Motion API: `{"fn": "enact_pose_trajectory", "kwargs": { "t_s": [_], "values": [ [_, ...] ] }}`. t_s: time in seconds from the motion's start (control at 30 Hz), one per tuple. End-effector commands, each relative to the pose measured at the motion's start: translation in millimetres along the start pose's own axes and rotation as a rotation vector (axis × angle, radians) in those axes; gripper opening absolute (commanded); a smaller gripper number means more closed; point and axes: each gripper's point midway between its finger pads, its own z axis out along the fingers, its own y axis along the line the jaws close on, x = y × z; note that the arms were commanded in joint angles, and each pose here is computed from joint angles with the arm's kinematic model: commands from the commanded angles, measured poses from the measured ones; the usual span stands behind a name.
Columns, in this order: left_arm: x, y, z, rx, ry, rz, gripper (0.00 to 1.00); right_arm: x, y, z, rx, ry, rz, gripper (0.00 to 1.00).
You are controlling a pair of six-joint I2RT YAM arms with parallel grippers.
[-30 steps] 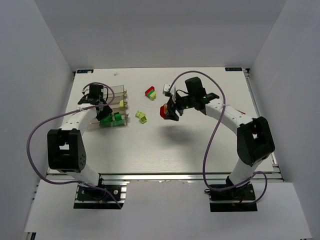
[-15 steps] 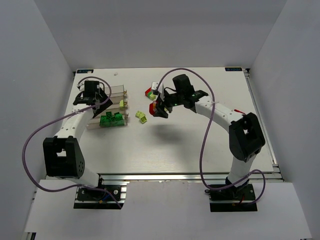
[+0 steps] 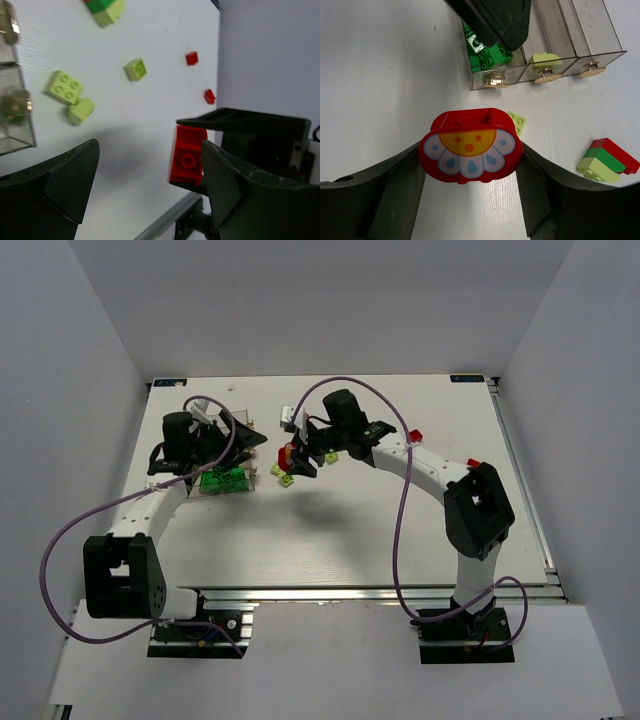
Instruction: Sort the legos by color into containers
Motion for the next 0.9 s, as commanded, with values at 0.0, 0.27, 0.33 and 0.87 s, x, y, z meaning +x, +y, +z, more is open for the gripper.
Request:
{"fn": "enact_pose_trajectory", "kwargs": {
  "t_s": [0.0, 0.27, 0.33, 0.87],
  "values": [
    [7, -50, -15, 0.240, 0.029, 0.027, 0.91, -33, -8, -6, 0.027, -0.070, -0.035, 0.00],
    [23, -69, -19, 0.349, 0.086, 0.024, 0.90, -31, -4, -4, 0.021, -0.068, -0.030, 0.00],
    [32, -71, -18, 0.368, 0.111, 0.020, 0.89, -31, -4, -3, 0.019, -0.070, -0.025, 0.00],
    [57, -59, 10, 0.291, 0.196, 0.033, 0.72, -44, 4, -1, 0.001, -0.106, -0.023, 0.00]
  ]
}}
